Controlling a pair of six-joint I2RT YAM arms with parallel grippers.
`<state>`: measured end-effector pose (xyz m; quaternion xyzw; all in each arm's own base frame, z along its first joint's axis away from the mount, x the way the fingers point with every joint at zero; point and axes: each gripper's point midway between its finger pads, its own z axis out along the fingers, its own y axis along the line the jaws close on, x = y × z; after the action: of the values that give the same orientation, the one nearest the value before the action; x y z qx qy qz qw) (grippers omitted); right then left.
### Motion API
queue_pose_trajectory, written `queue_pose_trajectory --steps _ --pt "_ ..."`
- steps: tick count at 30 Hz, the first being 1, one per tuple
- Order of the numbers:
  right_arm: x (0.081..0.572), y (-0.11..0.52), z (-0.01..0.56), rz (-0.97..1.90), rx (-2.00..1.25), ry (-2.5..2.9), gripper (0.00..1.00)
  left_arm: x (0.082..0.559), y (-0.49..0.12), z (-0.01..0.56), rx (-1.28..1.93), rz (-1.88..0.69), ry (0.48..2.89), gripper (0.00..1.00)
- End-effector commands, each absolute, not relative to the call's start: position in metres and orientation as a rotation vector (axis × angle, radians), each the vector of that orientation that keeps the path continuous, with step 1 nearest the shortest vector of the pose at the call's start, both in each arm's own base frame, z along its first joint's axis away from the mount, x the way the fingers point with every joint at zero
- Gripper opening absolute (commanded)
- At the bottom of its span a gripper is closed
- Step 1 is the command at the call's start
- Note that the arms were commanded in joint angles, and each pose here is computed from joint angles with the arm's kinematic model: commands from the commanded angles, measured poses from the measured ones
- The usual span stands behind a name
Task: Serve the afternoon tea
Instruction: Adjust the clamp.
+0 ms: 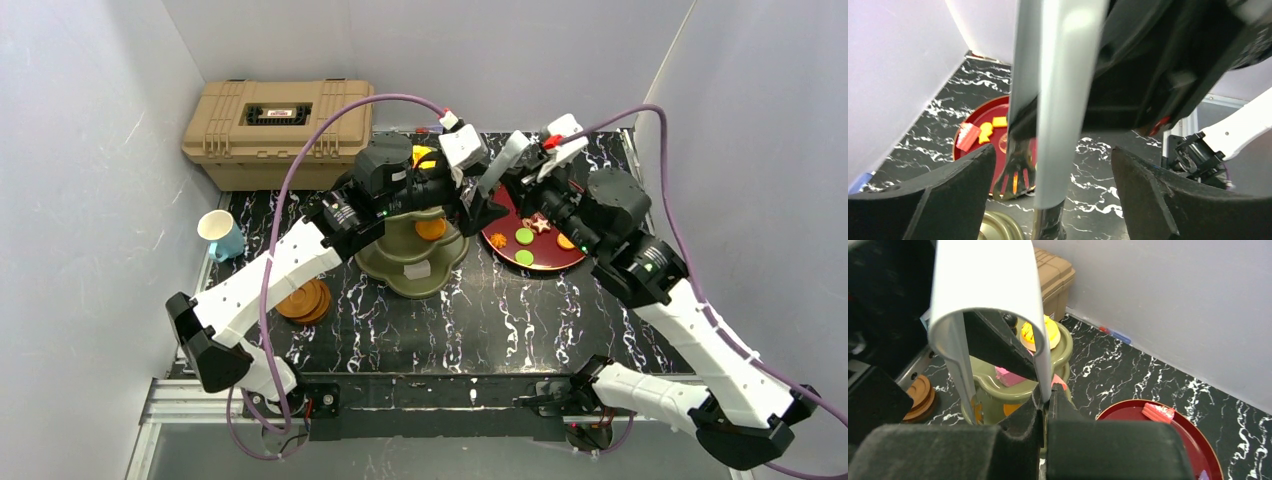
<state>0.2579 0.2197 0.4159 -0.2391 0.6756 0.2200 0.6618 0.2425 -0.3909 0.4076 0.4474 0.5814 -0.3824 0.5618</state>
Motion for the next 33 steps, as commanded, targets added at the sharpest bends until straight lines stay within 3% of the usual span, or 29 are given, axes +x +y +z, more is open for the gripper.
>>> queue_pose_trajectory --steps 1,6,13,19,24,28,30,33 --pt "0.244 0.190 0.463 0.472 -0.443 1.380 0.01 0.227 -0.381 0.421 1.046 -0.943 1.379 0.85" --pt "0.228 0.182 0.461 0.514 -0.432 1.374 0.01 0.193 -0.372 0.403 1.139 -1.056 1.367 0.81" --pt "0.229 0.186 0.440 0.562 -0.395 1.417 0.01 0.196 -0.372 0.405 1.156 -0.876 1.205 0.41" --pt "0.224 0.200 0.439 0.621 -0.449 1.412 0.01 0.186 -0.378 0.401 1.199 -0.950 1.215 0.47" --pt "0.215 0.203 0.444 0.666 -0.477 1.388 0.01 0.160 -0.377 0.398 1.295 -1.088 1.237 0.24" --pt "0.206 0.204 0.450 0.701 -0.498 1.365 0.01 0.145 -0.369 0.386 1.361 -1.166 1.281 0.14" --pt "0.201 0.208 0.452 0.733 -0.524 1.363 0.01 0.142 -0.366 0.382 1.374 -1.182 1.288 0.03" --pt "0.190 0.219 0.451 0.795 -0.592 1.372 0.03 0.140 -0.365 0.384 1.379 -1.214 1.302 0.00"
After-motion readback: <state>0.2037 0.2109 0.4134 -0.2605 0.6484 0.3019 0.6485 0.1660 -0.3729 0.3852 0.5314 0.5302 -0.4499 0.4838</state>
